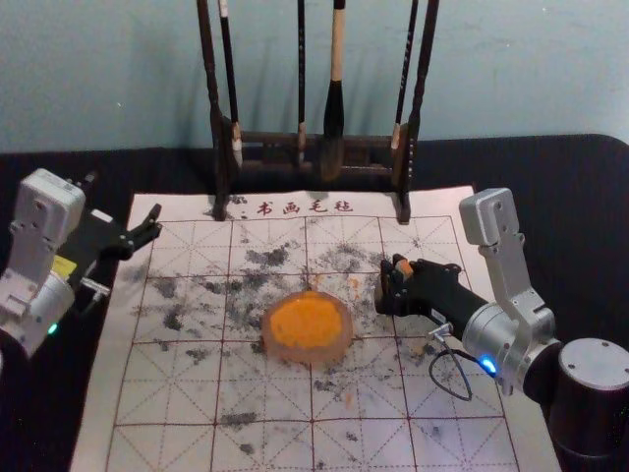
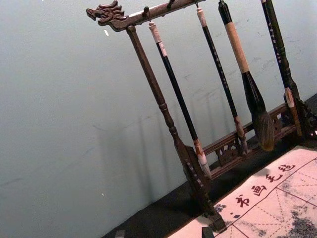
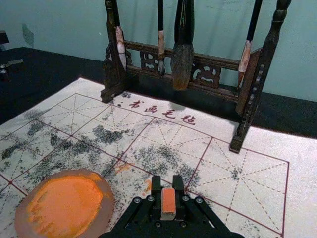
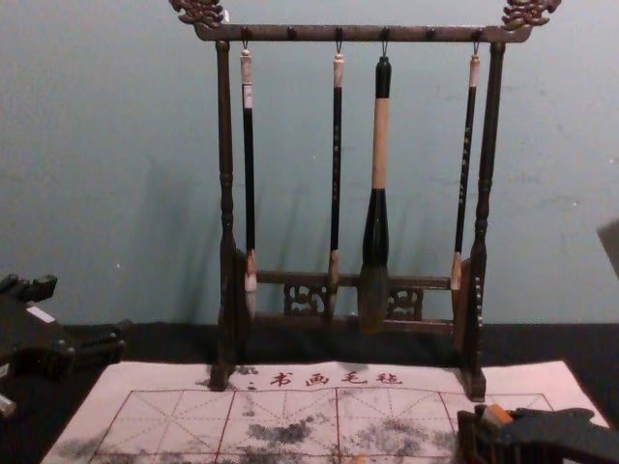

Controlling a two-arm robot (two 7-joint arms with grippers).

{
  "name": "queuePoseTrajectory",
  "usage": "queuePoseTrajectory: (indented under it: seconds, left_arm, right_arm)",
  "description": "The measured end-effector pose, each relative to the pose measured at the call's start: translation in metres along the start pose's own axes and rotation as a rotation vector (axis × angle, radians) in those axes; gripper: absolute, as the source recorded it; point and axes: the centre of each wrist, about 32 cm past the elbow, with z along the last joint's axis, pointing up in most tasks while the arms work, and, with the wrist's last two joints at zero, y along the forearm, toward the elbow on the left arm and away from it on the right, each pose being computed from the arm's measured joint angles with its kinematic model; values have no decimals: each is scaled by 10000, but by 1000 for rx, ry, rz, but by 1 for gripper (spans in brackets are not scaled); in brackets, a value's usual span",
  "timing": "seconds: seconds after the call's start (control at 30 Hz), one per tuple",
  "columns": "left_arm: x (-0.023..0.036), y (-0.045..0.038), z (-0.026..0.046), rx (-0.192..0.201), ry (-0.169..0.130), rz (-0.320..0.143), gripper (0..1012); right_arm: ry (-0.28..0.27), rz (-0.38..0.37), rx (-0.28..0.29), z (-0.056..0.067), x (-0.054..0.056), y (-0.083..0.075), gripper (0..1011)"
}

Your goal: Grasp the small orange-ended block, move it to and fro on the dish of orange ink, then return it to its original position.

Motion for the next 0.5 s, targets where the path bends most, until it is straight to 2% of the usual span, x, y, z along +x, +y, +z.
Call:
queuePoseTrajectory:
  seconds: [0.33,0.5]
  left_arm:
    - [0,0,0,0,0,0,1001]
    - [0,0,0,0,0,0,1001]
  right_arm:
    - [0,0,0,0,0,0,113]
    - [14,21,20,-1,1,-4,113]
